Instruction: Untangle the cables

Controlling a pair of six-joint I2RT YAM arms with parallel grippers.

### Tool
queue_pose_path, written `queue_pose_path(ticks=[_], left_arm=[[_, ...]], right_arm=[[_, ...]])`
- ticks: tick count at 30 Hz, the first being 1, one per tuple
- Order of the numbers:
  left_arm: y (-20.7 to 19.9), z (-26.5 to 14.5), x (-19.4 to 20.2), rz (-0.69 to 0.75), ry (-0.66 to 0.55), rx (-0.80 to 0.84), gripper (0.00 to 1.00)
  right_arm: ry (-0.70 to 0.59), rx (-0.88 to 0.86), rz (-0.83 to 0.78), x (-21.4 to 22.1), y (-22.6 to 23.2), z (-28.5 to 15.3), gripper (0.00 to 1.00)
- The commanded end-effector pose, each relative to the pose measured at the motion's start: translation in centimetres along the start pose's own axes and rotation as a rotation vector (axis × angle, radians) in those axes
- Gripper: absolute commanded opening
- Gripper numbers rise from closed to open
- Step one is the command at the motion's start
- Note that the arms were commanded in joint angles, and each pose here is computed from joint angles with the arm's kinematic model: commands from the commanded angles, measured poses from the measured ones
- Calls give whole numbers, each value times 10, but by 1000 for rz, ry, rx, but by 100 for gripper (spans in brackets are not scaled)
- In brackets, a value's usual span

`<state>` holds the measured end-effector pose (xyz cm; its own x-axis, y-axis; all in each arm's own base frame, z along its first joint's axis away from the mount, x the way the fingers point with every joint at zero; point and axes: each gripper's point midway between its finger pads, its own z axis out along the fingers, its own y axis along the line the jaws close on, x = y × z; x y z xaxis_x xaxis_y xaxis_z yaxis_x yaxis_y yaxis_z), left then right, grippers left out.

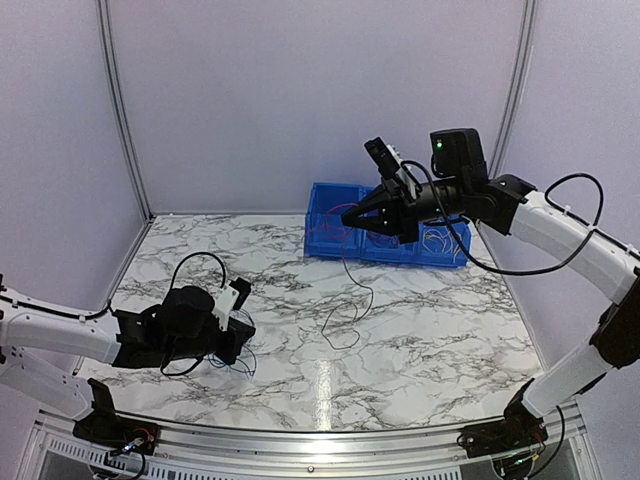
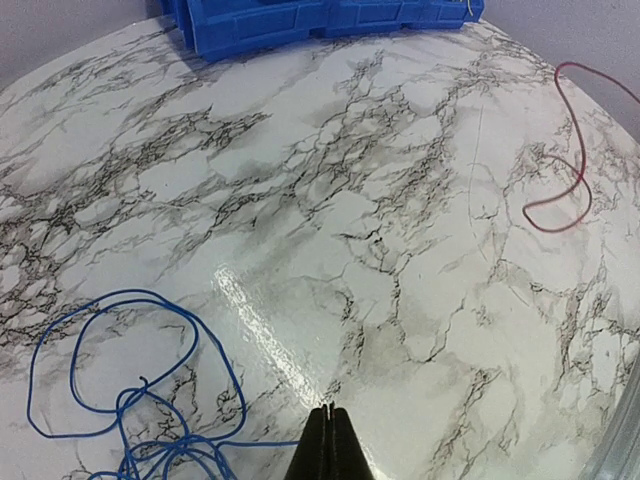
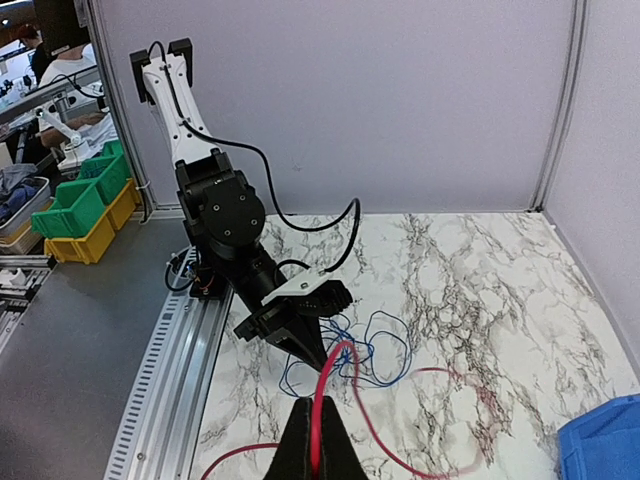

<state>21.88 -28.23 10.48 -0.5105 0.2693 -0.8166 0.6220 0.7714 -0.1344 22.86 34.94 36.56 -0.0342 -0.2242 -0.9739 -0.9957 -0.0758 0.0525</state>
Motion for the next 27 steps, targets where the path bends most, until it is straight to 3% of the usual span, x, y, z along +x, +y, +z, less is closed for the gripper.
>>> queue_pose_path(ticks=[1,3,4,7,11,18,23,27], left_arm=[[-3,-7,-15,-51,-77,18,0],[-4,-8,-22,-62,-94,21,0],[-5,-9,-26,-69,-107,23,5],[-20,-11,-39,-90,-172,88,31],[-49,-4,-47,-121,-256,196,49],[-84,54,-50,-97,-258,180,53],[-87,89,-53,-61,-254,118,56],[-100,107,-55,-46,-244,156,48]], right_arm=[[-7,19,-7,8,-7,-2,0],[7,26,8,17,-12,2,0],[13,26,17,21,-14,4,0],[22,33,25,25,-19,7,0],[23,49,26,25,-24,8,0],[14,44,37,17,-24,7,0],[3,36,46,12,-20,5,0],[-3,38,45,8,-18,3,0]])
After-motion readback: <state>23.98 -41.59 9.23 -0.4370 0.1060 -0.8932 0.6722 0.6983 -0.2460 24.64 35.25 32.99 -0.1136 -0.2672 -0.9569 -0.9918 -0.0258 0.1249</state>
